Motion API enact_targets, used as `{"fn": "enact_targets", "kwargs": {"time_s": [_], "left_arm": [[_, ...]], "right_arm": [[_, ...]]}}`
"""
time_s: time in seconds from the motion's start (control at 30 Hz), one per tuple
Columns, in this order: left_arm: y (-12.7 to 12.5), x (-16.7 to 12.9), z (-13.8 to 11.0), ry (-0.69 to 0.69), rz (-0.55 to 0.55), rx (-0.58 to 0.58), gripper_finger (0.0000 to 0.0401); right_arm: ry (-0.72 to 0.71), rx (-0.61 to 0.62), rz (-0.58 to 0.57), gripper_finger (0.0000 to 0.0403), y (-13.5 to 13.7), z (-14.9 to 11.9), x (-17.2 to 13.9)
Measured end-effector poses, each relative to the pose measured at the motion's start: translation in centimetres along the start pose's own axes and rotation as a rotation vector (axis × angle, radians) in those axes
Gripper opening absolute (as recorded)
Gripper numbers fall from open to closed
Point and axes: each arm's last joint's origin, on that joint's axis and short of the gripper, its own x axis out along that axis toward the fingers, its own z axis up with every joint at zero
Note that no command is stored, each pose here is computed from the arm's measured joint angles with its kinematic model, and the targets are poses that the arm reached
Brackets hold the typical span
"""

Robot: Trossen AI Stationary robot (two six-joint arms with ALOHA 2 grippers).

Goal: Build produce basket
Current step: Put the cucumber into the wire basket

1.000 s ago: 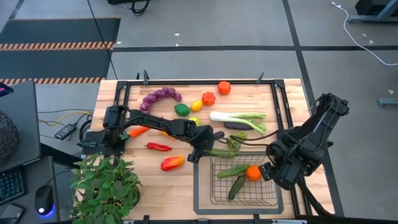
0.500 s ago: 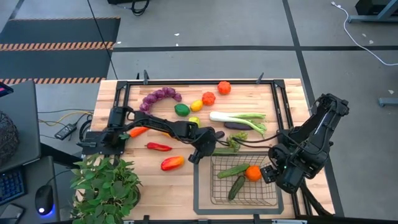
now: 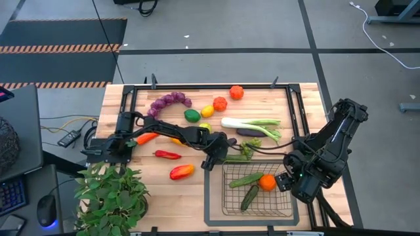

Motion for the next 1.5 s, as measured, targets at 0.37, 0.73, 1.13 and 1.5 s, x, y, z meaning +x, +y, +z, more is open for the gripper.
{"fn": "enact_targets", "kwargs": {"time_s": [0.37,0.73,1.13,1.5], "left_arm": [[0.0,-0.9,-0.5,0.067,-0.013,-0.071,0.0120],[1.7,-6.7,-0.4,0.080,0.036,-0.266,0.0096],[1.1,-14.4,2.8,-0.244,0.023,-0.524,0.0095],[-4.8,-15.6,7.6,-0.572,-0.143,-0.519,0.0098]], "right_arm": [[-0.034,-0.029,-0.027,0.0279,-0.3,0.3,0.0],[-0.095,-0.037,-0.033,0.0279,-0.6,0.6,0.0],[-0.201,-0.090,0.007,0.0279,-0.5,1.3,-0.2],[-0.261,-0.123,0.107,0.0279,-1.1,4.1,-2.1]]}}
